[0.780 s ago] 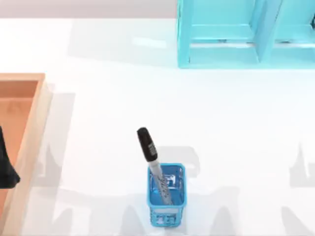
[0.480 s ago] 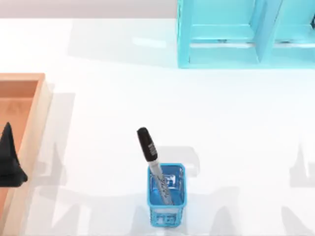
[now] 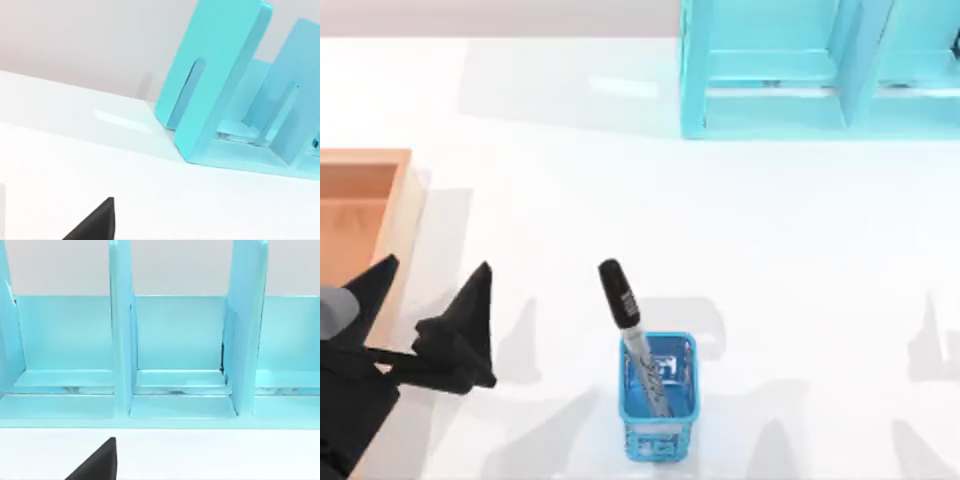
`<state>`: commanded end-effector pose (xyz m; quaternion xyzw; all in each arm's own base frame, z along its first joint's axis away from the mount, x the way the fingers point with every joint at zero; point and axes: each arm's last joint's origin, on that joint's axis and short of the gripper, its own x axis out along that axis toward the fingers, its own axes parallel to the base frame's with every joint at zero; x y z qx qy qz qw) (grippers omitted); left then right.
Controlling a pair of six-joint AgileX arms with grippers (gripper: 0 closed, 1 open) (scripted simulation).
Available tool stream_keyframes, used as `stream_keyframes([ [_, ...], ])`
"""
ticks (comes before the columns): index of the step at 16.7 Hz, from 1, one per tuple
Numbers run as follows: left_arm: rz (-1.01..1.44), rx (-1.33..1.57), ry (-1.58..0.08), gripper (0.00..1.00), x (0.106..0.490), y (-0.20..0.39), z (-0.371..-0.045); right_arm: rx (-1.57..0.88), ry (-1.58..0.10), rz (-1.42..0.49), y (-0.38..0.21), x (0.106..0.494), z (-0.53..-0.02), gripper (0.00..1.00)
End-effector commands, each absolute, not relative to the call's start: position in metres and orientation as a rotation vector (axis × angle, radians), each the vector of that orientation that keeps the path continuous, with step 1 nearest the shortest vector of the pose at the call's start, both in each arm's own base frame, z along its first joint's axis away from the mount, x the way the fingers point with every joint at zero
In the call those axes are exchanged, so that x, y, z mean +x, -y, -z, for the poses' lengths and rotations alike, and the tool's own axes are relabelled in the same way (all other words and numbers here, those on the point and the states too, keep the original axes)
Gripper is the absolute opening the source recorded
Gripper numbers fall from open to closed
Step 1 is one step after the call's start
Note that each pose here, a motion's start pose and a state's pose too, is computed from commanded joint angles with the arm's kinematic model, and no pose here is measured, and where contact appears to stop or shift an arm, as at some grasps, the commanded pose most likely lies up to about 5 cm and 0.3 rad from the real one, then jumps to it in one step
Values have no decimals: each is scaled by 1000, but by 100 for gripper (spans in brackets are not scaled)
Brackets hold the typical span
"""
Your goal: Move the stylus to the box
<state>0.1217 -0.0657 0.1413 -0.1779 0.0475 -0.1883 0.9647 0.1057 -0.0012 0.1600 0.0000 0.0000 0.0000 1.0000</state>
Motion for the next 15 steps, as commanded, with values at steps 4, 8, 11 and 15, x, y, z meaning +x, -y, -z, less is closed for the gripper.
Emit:
stream_keyframes([
  [4, 539, -472, -181, 100, 111, 97, -124, 0, 0, 0, 1, 106, -160, 100],
  [8, 635, -500, -297, 100, 95, 113, -105, 0, 0, 0, 1, 106, -160, 100],
  [11, 663, -488, -360, 100, 87, 117, -95, 0, 0, 0, 1, 106, -160, 100],
  [15, 685, -478, -391, 100, 82, 120, -91, 0, 0, 0, 1, 106, -160, 100],
])
